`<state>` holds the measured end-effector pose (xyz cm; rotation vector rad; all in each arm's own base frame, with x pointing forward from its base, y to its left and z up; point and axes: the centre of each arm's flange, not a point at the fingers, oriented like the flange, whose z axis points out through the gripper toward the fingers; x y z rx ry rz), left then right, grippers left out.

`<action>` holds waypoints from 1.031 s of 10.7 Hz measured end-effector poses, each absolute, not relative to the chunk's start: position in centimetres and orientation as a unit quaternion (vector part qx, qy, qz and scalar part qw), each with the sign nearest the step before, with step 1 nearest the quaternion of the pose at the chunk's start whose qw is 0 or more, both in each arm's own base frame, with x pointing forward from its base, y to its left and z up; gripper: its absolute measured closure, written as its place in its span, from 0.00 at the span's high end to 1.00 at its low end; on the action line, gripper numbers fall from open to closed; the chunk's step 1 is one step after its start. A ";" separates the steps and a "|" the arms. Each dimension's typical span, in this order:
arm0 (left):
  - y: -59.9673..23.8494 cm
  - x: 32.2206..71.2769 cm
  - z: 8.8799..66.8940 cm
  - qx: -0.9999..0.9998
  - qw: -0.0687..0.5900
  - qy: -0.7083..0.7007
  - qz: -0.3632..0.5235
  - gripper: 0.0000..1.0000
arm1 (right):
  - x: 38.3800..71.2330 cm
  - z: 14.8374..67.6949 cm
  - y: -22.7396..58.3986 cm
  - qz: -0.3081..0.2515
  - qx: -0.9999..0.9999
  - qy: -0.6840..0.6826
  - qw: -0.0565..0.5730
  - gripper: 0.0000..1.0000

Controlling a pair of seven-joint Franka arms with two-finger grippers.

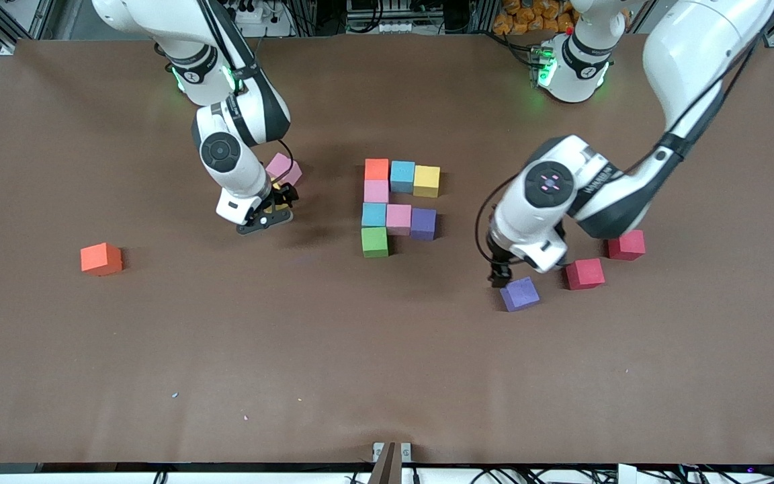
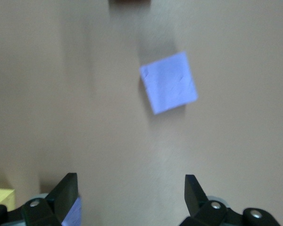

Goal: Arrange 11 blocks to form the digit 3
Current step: 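Grasp another purple block with the left gripper while the right gripper lifts yellow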

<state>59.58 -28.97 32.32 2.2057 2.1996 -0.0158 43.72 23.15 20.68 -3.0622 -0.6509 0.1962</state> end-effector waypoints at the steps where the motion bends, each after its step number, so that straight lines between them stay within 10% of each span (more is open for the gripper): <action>1: -27.4 60.7 31.6 0.701 0.010 0.713 -0.002 1.00 | 43.6 20.5 22.9 0.068 -0.969 -0.236 0.004 1.00; 11: -22.2 64.0 24.4 0.657 0.026 0.754 -0.016 1.00 | 42.2 16.3 20.3 0.145 -0.961 -0.232 0.048 1.00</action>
